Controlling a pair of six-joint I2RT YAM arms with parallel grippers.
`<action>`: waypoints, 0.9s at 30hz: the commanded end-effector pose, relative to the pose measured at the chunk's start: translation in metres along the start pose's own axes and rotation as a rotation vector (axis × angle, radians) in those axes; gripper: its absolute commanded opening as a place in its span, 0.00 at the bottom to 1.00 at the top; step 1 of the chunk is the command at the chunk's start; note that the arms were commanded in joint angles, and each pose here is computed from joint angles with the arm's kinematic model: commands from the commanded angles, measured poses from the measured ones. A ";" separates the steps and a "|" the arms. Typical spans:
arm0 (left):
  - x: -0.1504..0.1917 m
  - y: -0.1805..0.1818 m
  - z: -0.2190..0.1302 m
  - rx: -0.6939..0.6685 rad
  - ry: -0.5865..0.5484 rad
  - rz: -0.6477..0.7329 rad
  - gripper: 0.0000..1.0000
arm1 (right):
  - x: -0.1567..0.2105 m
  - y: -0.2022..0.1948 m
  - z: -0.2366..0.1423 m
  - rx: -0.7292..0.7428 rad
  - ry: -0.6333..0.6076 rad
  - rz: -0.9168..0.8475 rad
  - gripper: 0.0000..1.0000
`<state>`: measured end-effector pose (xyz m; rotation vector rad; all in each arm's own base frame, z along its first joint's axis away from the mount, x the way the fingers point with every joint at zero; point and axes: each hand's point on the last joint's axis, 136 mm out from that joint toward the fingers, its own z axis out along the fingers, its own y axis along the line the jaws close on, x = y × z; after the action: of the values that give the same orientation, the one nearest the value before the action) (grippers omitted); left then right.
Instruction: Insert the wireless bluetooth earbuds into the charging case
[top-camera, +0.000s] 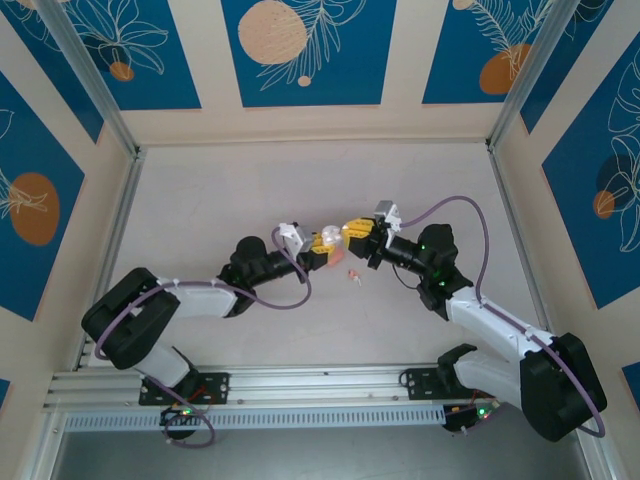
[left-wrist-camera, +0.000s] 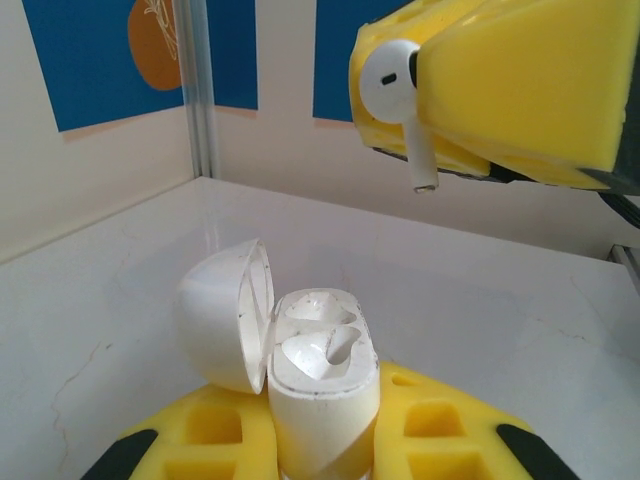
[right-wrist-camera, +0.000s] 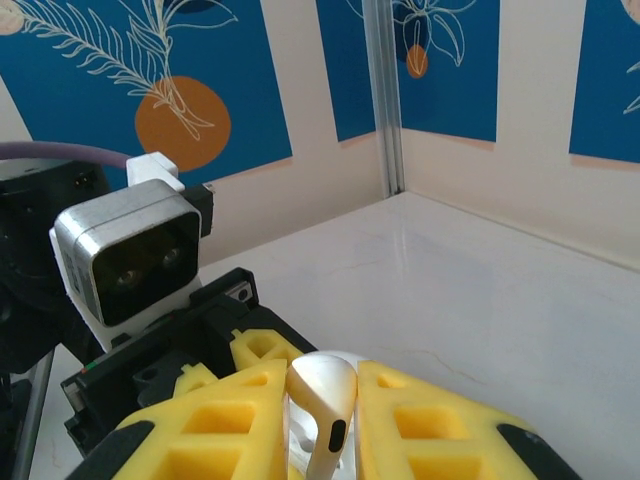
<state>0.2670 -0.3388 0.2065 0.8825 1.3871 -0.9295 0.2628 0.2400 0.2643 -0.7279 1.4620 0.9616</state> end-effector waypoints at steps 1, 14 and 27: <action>-0.027 -0.010 0.006 0.043 -0.090 0.034 0.12 | -0.010 0.004 0.000 -0.005 -0.051 -0.017 0.21; -0.038 -0.011 0.002 0.031 -0.140 0.008 0.12 | -0.007 0.010 0.015 -0.048 -0.056 -0.003 0.21; -0.042 -0.015 -0.001 0.038 -0.150 0.012 0.11 | -0.007 0.009 0.023 -0.045 -0.067 -0.004 0.21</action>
<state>0.2632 -0.3426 0.2279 0.8435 1.3135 -0.9713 0.2621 0.2628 0.2598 -0.7429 1.4279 1.0270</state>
